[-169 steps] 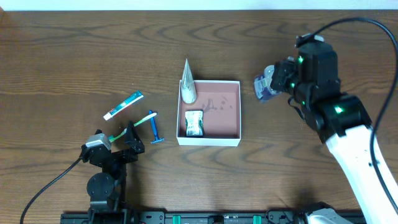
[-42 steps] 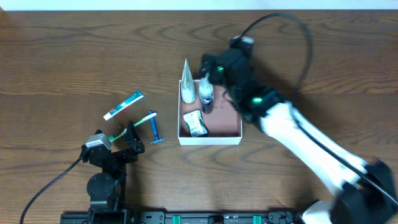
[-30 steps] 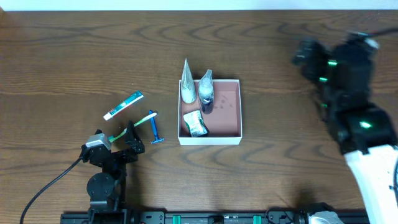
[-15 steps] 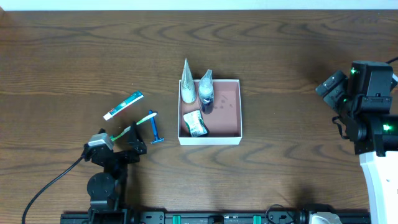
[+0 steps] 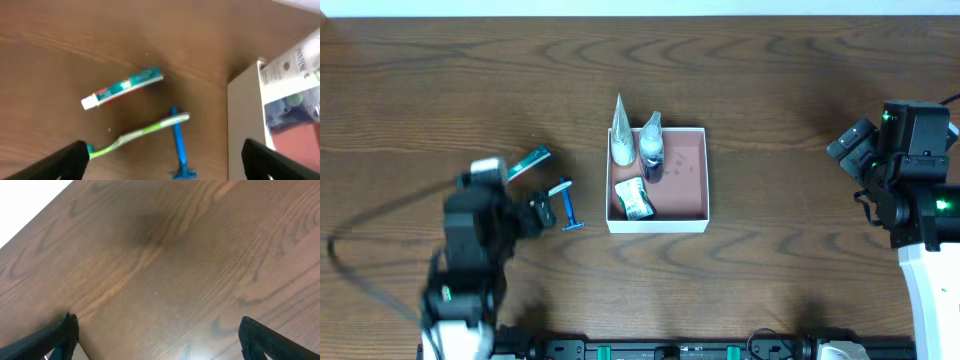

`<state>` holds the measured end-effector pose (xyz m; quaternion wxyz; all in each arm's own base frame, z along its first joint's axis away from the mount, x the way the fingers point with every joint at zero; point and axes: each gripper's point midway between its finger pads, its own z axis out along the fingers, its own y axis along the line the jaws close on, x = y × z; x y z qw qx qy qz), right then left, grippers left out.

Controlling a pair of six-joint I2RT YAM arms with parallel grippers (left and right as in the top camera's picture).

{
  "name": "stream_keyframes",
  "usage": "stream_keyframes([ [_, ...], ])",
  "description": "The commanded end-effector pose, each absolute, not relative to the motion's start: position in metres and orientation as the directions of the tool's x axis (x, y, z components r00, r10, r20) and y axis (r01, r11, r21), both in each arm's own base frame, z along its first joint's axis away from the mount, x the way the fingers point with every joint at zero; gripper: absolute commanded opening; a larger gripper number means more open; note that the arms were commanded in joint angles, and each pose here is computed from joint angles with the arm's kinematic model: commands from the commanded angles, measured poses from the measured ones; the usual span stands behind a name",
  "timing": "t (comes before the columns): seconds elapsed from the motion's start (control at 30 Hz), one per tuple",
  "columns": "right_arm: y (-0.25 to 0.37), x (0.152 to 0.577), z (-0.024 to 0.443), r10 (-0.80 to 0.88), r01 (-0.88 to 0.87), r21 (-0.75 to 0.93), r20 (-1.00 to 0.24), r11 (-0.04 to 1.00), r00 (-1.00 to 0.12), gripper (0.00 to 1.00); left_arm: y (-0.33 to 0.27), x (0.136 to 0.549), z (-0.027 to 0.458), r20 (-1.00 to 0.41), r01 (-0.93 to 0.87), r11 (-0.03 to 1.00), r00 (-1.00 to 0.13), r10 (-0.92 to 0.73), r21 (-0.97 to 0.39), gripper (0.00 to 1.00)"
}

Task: Pack container
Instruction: 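Reach the left gripper to the teal toothpaste tube and grasp it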

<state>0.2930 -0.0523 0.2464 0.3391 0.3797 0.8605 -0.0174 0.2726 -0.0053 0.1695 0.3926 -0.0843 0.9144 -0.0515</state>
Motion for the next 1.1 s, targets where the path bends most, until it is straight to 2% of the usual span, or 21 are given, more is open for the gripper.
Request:
stream_keyframes([
  [0.0, -0.054, 0.294, 0.250, 0.634, 0.662, 0.223, -0.606, 0.715, -0.481, 0.99, -0.007, 0.294, 0.168, -0.627, 0.013, 0.999, -0.778, -0.018, -0.044, 0.98],
  [0.17, -0.054, 0.294, 0.250, 0.634, 0.663, 0.223, -0.606, 0.715, -0.480, 0.99, -0.007, 0.327, 0.137, -0.523, 0.055, 0.998, -0.851, 0.038, -0.017, 0.98],
  [0.53, -0.054, 0.294, 0.250, 0.634, 0.662, 0.223, -0.606, 0.715, -0.481, 0.99, 0.015, 0.365, 0.089, -0.475, 0.228, 0.965, -0.840, 0.262, 0.128, 0.98],
  [0.83, -0.054, 0.294, 0.250, 0.634, 0.662, 0.223, -0.606, 0.715, -0.481, 0.99, 0.068, 0.366, 0.067, -0.455, 0.118, 0.987, -0.877, 0.154, 0.107, 0.98],
  [1.07, -0.055, 0.293, 0.250, 0.634, 0.663, 0.223, -0.606, 0.715, -0.480, 0.99, 0.074, 0.365, 0.036, -0.405, 0.107, 0.993, -0.906, 0.119, 0.053, 0.98],
])
